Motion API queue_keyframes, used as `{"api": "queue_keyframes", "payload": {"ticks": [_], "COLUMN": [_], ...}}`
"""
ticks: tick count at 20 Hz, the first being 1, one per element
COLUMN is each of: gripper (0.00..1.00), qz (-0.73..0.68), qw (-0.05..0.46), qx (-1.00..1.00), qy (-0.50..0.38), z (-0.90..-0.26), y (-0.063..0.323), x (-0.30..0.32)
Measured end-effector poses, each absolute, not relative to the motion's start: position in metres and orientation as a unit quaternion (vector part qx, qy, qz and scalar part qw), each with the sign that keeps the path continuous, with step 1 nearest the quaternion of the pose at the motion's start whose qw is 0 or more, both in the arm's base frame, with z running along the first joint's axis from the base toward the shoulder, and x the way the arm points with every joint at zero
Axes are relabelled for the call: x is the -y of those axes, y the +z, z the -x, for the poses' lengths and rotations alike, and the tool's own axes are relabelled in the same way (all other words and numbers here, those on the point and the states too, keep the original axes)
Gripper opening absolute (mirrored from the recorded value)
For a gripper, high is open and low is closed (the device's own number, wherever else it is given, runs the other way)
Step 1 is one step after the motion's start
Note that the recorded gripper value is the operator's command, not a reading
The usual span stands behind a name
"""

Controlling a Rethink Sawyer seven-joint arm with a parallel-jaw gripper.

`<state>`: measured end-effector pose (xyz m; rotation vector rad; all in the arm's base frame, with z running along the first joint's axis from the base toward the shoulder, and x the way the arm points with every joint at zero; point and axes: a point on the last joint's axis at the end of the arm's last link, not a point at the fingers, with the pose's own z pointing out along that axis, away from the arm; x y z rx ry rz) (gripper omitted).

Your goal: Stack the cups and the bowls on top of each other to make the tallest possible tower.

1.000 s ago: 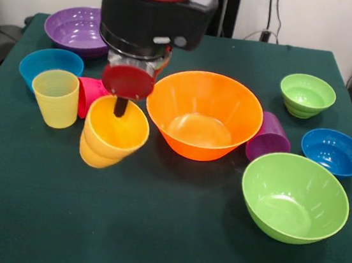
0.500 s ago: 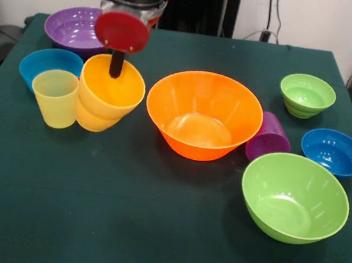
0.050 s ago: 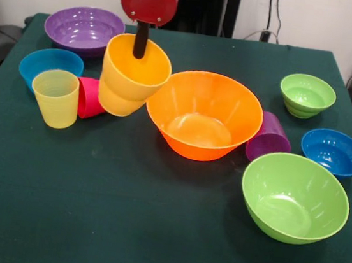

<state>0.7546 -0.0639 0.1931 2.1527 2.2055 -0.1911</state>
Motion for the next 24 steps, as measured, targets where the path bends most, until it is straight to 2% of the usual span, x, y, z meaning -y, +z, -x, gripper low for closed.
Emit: {"api": "queue_keyframes", "payload": {"ticks": [14, 24], "gripper": [0.00, 0.00], "qz": [-0.692, -0.691], "qw": [0.024, 0.008], "qx": [-0.722, -0.722], "qy": [-0.023, -0.012], "z": [-0.759, -0.740], "y": [0.196, 0.198], "x": [0.041, 0.013]}}
